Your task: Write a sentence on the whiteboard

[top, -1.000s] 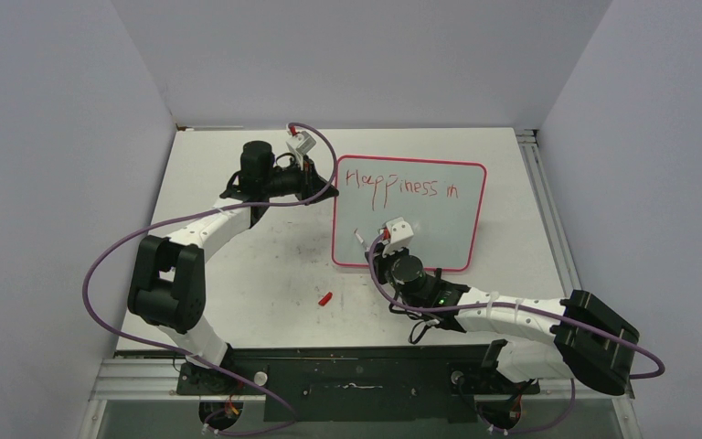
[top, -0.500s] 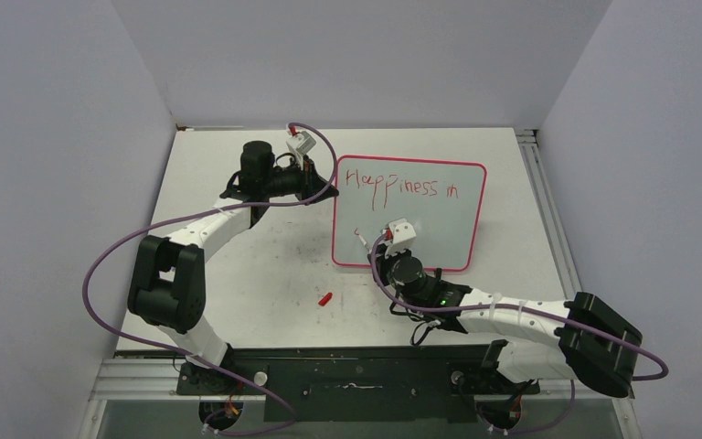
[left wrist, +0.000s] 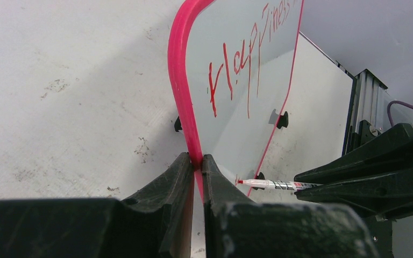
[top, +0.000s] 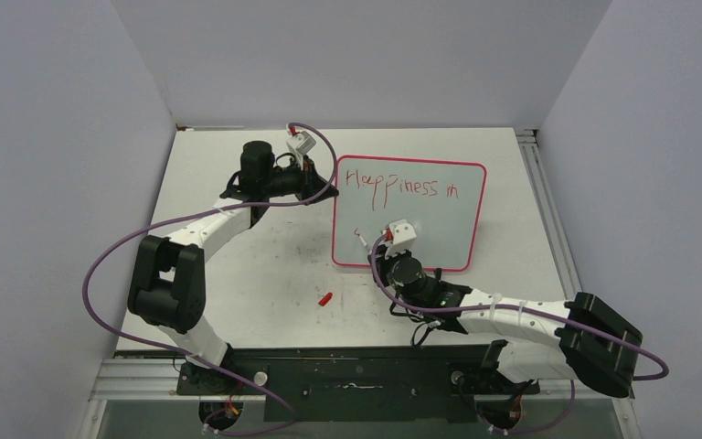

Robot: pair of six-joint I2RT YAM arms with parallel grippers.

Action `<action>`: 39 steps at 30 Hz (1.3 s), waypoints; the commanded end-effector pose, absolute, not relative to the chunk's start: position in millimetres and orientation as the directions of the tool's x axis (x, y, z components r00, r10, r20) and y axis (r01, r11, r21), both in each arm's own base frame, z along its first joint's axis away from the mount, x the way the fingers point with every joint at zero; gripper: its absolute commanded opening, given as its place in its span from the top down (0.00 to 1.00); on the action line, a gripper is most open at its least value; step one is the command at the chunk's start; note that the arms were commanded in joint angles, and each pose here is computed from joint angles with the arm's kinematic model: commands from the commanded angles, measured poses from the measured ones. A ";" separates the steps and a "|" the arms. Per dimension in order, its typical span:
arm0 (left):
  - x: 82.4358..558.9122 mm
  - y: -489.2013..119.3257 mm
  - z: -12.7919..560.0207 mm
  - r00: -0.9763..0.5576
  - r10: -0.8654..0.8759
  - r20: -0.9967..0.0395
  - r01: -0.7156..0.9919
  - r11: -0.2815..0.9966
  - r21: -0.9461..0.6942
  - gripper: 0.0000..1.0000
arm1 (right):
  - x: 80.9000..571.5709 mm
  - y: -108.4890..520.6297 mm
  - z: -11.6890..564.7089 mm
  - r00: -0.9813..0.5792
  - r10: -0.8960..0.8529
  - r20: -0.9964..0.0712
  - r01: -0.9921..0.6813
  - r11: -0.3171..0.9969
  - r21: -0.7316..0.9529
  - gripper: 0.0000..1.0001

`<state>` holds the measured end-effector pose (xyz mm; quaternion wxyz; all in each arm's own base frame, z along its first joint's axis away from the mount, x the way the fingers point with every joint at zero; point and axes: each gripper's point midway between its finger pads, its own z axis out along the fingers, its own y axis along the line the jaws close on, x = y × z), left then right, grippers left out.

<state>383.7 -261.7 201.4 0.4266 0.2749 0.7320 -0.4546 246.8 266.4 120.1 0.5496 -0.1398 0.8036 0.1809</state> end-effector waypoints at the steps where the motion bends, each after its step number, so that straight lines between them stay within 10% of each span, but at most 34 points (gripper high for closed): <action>1: 381.9 -262.5 243.4 -0.363 -0.010 -0.932 0.853 0.398 -0.337 1.00 | 244.8 274.2 119.8 -0.358 -0.012 -0.934 -0.434 0.888 0.155 0.95; 39: 381.4 -263.4 242.0 -0.366 -0.008 -0.931 0.854 0.394 -0.339 1.00 | 254.3 260.8 141.8 -0.302 0.005 -0.953 -0.369 0.921 0.122 0.95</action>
